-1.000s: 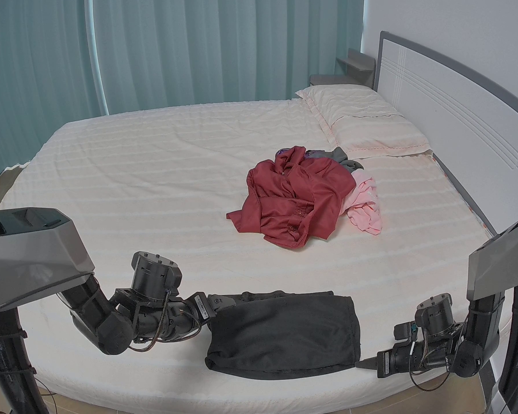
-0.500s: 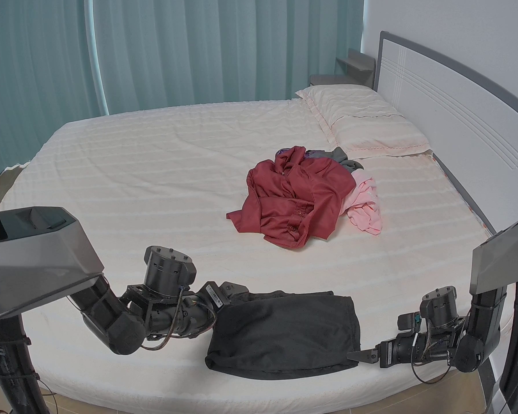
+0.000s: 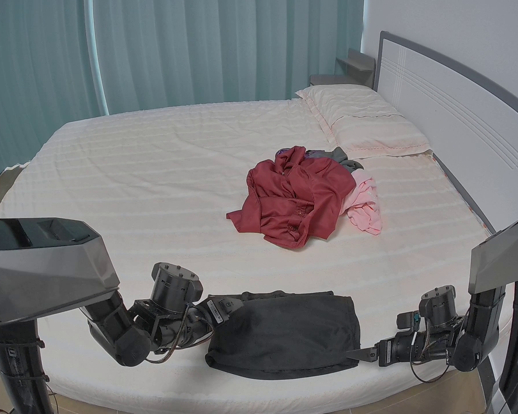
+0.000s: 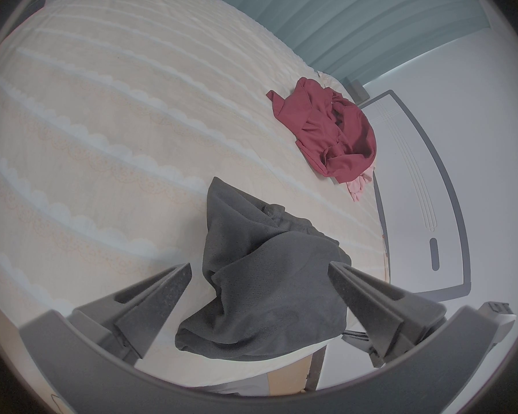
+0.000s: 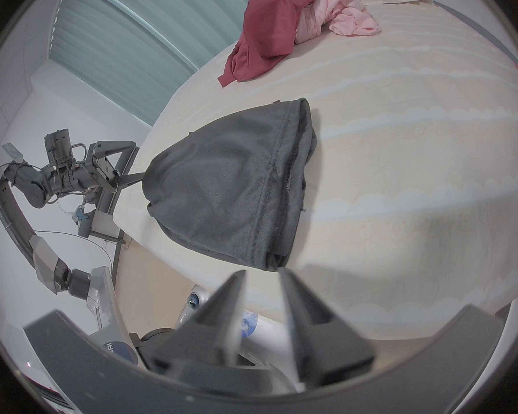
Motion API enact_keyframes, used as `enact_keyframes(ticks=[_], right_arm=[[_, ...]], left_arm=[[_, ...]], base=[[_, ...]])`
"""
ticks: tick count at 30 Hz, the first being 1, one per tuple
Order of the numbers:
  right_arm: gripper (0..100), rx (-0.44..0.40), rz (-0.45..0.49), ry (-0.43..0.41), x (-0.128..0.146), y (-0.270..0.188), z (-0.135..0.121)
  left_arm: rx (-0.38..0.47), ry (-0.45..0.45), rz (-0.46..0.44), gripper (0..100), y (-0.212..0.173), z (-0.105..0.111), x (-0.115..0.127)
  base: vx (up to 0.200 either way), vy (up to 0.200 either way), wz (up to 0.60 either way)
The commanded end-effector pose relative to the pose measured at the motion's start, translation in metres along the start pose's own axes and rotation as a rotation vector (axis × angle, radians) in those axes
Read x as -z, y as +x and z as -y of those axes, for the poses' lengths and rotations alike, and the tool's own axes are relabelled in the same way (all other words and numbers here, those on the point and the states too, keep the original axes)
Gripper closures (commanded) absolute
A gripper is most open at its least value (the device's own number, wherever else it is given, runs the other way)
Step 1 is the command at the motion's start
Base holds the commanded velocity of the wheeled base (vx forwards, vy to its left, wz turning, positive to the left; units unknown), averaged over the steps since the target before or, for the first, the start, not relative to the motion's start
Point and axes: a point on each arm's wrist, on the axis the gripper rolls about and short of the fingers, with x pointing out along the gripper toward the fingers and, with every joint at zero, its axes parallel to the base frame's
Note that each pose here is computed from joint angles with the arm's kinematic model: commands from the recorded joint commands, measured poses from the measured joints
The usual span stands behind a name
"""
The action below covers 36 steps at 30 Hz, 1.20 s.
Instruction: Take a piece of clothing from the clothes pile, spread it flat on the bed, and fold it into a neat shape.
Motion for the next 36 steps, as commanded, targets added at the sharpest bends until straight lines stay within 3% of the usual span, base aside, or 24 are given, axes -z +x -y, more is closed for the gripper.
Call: enact_keyframes(ticks=[1,4,7,17,27,28,36], right_arm=[[0,0.002,-0.009,0.003,0.002,0.002,0.001],[0,0.002,-0.009,0.003,0.002,0.003,0.002],[0,0.000,-0.011,0.001,0.002,0.004,0.001],[0,-0.004,0.001,0.003,-0.001,0.007,0.001],[0,-0.006,0.002,0.006,-0.001,0.008,0.001],[0,-0.007,0.001,0.005,-0.001,0.008,0.001],[0,-0.005,0.000,0.006,-0.001,0.008,0.001]], left_arm=[[-0.005,0.011,-0.019,0,-0.015,-0.003,-0.010],[-0.006,-0.011,-0.004,0,-0.010,-0.003,-0.022],[-0.070,-0.051,0.043,0,0.019,-0.012,-0.026],[-0.105,-0.038,0.102,0,0.054,-0.010,-0.028],[-0.121,0.014,0.095,0,0.066,-0.006,-0.029],[-0.120,0.015,0.094,100,0.066,-0.006,-0.028],[-0.151,0.007,0.129,100,0.064,-0.009,-0.031]], base=[[0.000,0.000,0.00],[0.000,0.000,0.00],[0.000,0.000,0.00],[0.000,0.000,0.00],[0.000,0.000,0.00],[0.000,0.000,0.00],[0.000,0.000,0.00]])
